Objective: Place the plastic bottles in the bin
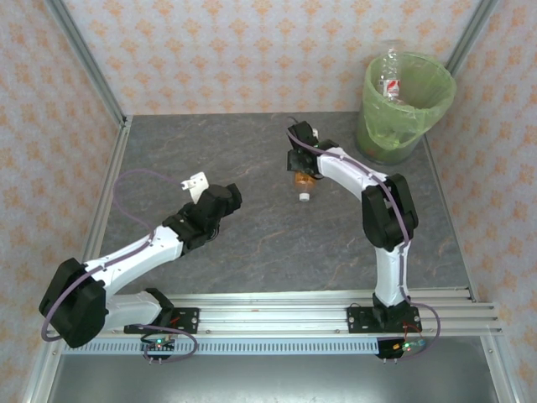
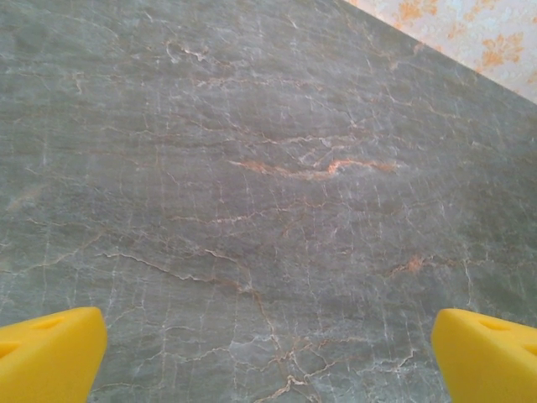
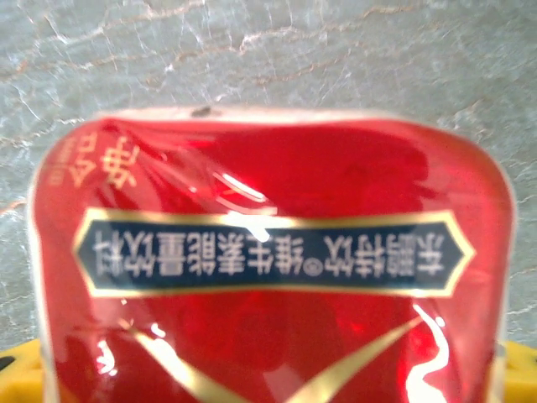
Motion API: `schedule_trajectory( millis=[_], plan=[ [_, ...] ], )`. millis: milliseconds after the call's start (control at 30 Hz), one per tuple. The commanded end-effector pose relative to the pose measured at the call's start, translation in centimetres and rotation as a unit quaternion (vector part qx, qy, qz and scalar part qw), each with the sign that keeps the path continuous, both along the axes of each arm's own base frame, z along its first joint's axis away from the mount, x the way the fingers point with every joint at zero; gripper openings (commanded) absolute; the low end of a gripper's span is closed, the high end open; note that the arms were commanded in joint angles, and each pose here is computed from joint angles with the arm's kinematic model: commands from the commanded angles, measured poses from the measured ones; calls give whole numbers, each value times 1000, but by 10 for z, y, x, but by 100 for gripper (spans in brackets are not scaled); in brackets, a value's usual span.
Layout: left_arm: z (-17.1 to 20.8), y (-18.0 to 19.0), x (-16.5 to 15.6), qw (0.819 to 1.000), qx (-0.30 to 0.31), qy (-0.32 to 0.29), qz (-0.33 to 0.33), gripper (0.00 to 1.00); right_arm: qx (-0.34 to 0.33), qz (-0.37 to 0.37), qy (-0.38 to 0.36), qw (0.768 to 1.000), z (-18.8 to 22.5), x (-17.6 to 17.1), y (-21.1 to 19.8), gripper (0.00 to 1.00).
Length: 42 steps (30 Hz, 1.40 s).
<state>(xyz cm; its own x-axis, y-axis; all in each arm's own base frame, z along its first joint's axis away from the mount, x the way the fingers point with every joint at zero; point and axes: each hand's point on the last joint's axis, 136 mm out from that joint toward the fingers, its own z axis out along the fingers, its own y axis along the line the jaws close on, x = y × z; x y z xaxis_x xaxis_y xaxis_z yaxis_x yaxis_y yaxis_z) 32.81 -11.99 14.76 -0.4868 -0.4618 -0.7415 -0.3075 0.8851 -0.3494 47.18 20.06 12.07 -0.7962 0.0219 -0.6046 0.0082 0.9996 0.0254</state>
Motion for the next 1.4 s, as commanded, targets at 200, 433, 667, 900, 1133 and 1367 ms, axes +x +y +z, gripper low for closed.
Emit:
schedule_trajectory(
  millis=[200, 433, 667, 900, 1133, 1367],
  plan=[
    [17, -33, 19, 997, -32, -18, -67, 100, 47, -2, -88, 995, 69, -1, -12, 59],
    [15, -41, 24, 996, -34, -11, -78, 100, 77, -7, -135, 988, 111, 0, -30, 58],
    [15, -44, 26, 996, -36, -9, -80, 100, 84, -18, -175, 981, 151, 8, -58, 58],
    [15, -47, 28, 996, -37, -7, -84, 100, 99, -55, -276, 955, 212, 14, -100, 56],
    [15, -51, 31, 995, -36, -4, -88, 100, 93, -75, -333, 935, 245, 13, -132, 56],
    [16, -56, 34, 995, -42, -1, -94, 100, 53, -86, -406, 908, 279, 13, -155, 57]
  ],
)
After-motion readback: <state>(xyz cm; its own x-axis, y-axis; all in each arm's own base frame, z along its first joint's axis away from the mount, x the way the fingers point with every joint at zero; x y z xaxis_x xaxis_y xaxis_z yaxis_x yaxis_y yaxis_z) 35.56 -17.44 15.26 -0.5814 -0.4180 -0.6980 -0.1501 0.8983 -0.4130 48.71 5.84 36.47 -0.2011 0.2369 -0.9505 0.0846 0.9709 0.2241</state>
